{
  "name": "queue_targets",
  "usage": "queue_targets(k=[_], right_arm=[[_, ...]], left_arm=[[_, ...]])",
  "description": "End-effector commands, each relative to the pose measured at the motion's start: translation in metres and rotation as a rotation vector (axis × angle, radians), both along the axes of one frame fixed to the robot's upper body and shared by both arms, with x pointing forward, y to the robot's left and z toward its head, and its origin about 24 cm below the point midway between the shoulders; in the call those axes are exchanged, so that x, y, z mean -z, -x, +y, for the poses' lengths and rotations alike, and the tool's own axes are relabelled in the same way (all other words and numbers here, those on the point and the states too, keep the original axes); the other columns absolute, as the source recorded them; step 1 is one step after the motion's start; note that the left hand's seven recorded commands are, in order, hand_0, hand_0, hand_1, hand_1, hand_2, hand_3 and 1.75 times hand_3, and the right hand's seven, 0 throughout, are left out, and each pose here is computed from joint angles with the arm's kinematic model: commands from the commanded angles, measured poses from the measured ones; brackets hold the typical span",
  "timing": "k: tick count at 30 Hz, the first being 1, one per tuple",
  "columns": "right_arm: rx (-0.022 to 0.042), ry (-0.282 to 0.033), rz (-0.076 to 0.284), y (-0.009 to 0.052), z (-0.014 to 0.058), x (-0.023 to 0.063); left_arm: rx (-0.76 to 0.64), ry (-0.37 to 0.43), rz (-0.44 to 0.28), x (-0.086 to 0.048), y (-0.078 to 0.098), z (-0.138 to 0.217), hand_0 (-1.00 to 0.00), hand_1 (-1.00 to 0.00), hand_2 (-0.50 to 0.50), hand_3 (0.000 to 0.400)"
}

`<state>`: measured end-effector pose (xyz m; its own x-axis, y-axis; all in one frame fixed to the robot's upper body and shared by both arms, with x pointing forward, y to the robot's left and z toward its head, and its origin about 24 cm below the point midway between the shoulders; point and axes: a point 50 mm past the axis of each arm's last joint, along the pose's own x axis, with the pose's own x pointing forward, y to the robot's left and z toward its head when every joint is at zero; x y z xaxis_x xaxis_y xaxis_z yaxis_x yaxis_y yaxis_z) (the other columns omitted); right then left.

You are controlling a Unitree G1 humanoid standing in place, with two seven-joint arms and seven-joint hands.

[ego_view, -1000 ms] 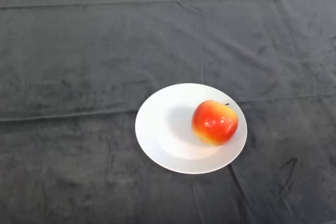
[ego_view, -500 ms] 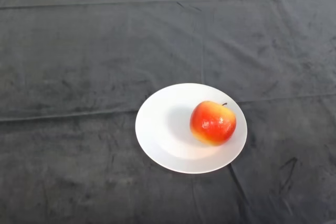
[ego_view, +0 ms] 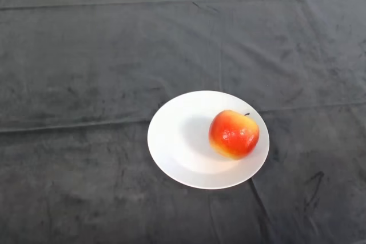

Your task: Move the apple to the plate

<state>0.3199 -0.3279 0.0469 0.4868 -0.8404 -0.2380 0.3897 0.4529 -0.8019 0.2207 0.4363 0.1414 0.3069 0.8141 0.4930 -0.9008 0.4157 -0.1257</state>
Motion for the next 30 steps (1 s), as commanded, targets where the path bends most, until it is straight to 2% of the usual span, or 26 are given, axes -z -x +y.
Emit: queue_targets(k=[1,30], right_arm=[[0.0229,0.005,0.038,0.0068,-0.005,0.0064],[0.0229,0.005,0.037,0.0068,-0.005,0.0064]], left_arm=[[-0.018,-0.082,-0.026,-0.0295,0.0014,0.0104,0.0,0.0,0.0,0.0],[-0.011,-0.083,-0.019,-0.0292,-0.0001,0.0094,0.0,0.0,0.0,0.0]])
